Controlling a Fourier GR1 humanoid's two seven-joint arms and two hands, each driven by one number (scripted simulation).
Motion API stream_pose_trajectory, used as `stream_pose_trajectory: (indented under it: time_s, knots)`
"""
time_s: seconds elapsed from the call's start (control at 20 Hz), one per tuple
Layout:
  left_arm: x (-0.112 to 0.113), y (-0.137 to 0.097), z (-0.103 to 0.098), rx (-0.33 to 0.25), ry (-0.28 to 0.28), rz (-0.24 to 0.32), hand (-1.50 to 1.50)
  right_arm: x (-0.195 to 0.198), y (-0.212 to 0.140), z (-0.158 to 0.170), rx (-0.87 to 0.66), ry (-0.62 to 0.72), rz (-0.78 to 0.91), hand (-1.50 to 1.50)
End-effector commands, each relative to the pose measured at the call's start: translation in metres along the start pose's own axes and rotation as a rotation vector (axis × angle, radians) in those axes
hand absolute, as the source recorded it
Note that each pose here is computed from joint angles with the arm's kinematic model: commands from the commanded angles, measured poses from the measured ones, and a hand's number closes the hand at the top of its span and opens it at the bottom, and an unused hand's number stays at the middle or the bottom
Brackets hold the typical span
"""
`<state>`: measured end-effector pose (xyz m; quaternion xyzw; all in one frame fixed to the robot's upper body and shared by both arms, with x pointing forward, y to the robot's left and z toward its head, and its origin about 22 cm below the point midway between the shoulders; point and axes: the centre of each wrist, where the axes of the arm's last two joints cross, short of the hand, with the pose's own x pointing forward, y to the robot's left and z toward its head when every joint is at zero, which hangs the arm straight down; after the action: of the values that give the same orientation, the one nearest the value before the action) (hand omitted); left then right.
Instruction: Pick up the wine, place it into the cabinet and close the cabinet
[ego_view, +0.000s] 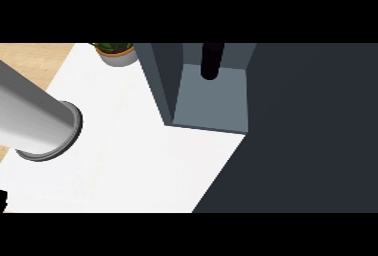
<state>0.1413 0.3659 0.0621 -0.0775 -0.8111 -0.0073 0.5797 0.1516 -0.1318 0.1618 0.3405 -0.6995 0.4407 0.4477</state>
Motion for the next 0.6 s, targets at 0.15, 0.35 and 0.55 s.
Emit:
stream_pose_trajectory:
  time_s: [0.15, 0.35, 0.55]
  knots:
    - [0.001, -0.004, -0.004, -0.035, -0.005, 0.026, 1.50, -0.015, -0.017, -0.035, -0.185, 0.021, -0.050, 1.50]
    - [0.003, -0.005, -0.009, -0.059, -0.006, 0.025, 1.50, -0.016, -0.036, -0.047, -0.197, 0.028, 0.002, 1.50]
    - [0.002, -0.008, -0.012, -0.073, -0.007, 0.037, 1.50, -0.016, -0.059, -0.071, -0.261, 0.048, 0.051, 1.50]
